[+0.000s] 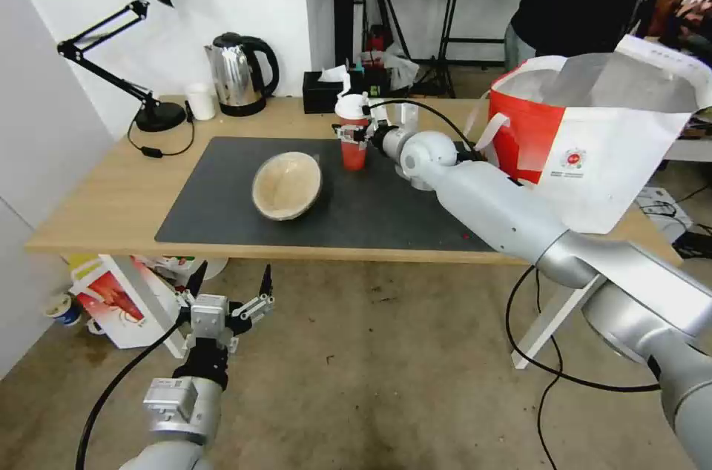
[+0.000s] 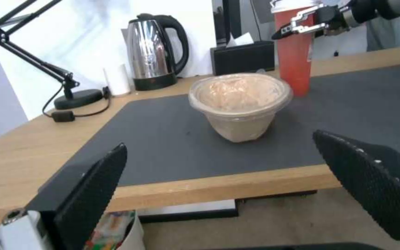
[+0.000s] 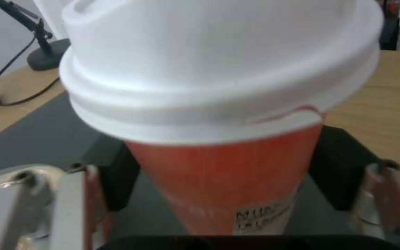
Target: Pick up the trash from the table and place it into the takeout bag.
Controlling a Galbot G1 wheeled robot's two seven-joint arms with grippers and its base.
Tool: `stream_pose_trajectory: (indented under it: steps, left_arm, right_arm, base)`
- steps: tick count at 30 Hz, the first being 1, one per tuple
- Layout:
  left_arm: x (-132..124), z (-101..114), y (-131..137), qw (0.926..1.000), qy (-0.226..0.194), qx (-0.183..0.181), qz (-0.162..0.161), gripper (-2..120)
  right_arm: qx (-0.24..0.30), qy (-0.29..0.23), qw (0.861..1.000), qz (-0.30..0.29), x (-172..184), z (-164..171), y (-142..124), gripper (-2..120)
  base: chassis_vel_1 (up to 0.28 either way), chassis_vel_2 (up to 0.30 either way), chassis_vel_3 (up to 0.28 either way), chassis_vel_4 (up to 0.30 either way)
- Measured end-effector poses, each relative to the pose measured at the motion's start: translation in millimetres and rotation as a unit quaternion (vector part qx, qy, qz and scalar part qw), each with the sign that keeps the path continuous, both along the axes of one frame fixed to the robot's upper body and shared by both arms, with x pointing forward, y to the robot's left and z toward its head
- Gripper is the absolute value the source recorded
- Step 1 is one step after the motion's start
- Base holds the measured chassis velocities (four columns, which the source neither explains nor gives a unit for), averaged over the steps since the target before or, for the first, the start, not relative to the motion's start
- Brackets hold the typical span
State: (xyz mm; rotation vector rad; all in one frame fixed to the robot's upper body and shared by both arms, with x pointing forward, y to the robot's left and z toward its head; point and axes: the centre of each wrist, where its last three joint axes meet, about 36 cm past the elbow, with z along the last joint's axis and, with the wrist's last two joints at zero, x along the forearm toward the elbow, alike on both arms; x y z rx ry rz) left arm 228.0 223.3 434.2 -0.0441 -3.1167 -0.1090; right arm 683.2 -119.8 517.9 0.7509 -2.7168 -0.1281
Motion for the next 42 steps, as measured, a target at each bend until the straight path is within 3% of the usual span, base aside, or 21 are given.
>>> stream_pose_trajectory:
  steps: [15, 18, 21, 23, 26, 32, 36, 42]
  left_arm:
    - [0, 0, 0, 1.0, 0.0, 0.0, 0.0, 100]
    - [0, 0, 0, 1.0, 0.0, 0.0, 0.0, 100]
    - [0, 0, 0, 1.0, 0.0, 0.0, 0.0, 100]
    - [0, 0, 0, 1.0, 0.0, 0.0, 0.0, 100]
    - [0, 0, 0, 1.0, 0.0, 0.0, 0.0, 100]
    - [0, 0, 0, 1.0, 0.0, 0.0, 0.0, 100]
    - [0, 0, 0, 1.0, 0.0, 0.0, 0.0, 100]
    - [0, 0, 0, 1.0, 0.0, 0.0, 0.0, 100]
  right_arm:
    - [0.0, -0.002, 1.0, -0.004, -8, -3, -11, 30]
    - [0.003, -0.012, 1.0, -0.008, -9, 13, -19, 25]
    - [0.028, -0.045, 0.998, -0.017, -22, 71, -35, 17]
    - [0.033, -0.05, 0.998, -0.019, -27, 83, -39, 15]
    - [0.041, -0.07, 0.996, -0.025, -61, 131, -61, 8]
    - [0.021, -0.089, 0.995, -0.04, -105, 163, -87, 7]
    - [0.007, -0.109, 0.993, -0.041, -154, 185, -114, 7]
    - [-0.008, -0.13, 0.99, -0.06, -174, 206, -138, 7]
  base:
    - [0.0, 0.0, 0.0, 0.0]
    - [0.0, 0.0, 0.0, 0.0]
    - [0.0, 0.0, 0.0, 0.0]
    - [0.0, 0.0, 0.0, 0.0]
    - [0.0, 0.0, 0.0, 0.0]
    - [0.0, 0.0, 0.0, 0.0]
    - [0.0, 0.0, 0.0, 0.0]
    - [0.0, 0.0, 0.0, 0.0]
